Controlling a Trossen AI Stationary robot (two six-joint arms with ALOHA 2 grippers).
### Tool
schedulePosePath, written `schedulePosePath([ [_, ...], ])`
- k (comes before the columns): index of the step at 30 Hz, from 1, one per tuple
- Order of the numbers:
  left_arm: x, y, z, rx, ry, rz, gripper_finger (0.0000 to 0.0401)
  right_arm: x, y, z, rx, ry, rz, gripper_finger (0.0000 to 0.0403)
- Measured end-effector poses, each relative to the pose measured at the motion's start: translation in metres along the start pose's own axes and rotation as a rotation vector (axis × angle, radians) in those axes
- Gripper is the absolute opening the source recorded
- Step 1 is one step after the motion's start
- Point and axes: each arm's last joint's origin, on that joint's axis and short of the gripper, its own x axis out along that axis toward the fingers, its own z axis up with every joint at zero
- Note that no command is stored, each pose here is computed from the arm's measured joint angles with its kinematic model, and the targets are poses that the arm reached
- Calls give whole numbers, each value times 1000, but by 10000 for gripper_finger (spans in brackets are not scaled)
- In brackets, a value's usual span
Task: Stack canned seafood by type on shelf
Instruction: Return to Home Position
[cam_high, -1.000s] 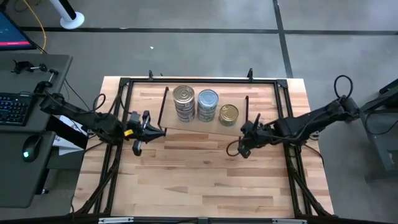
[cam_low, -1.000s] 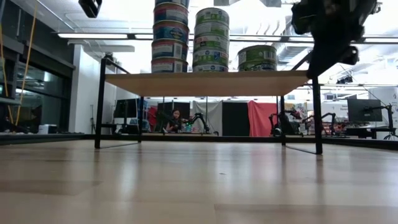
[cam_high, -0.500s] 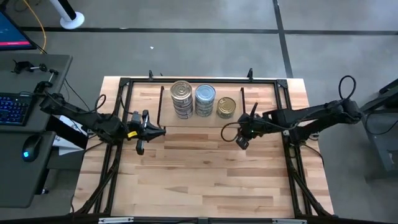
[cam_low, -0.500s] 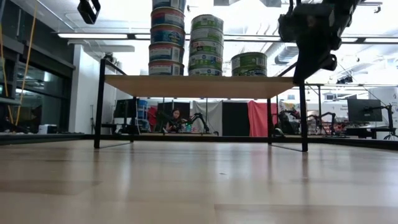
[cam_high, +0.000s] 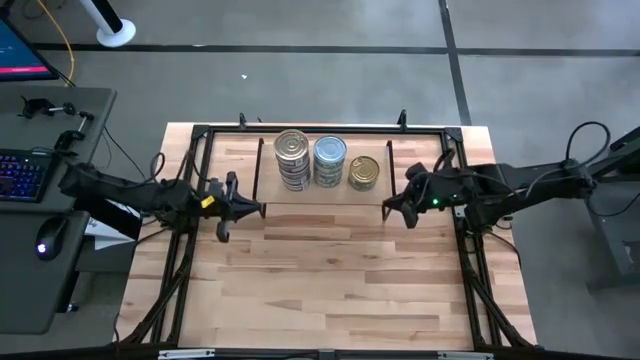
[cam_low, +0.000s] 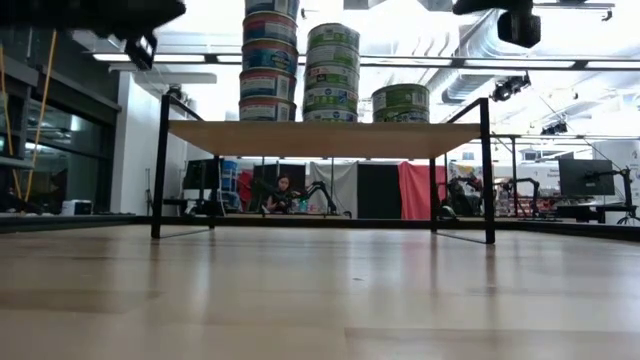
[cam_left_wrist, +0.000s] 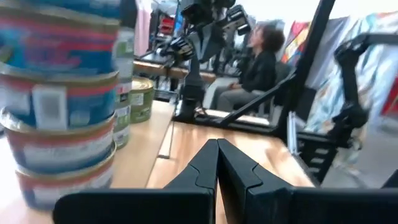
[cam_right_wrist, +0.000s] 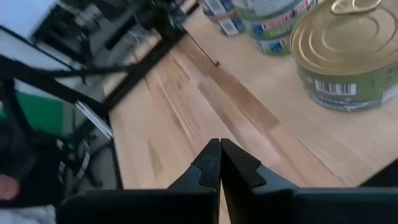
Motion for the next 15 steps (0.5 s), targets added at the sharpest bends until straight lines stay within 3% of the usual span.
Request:
schedulePosePath([
  [5, -15, 16, -25, -78, -44, 7, 0, -2, 2, 2, 47, -27, 23, 0],
  [15, -28, 26, -76, -198, -5, -51, 0, 4, 1, -3, 59, 53, 26, 0],
])
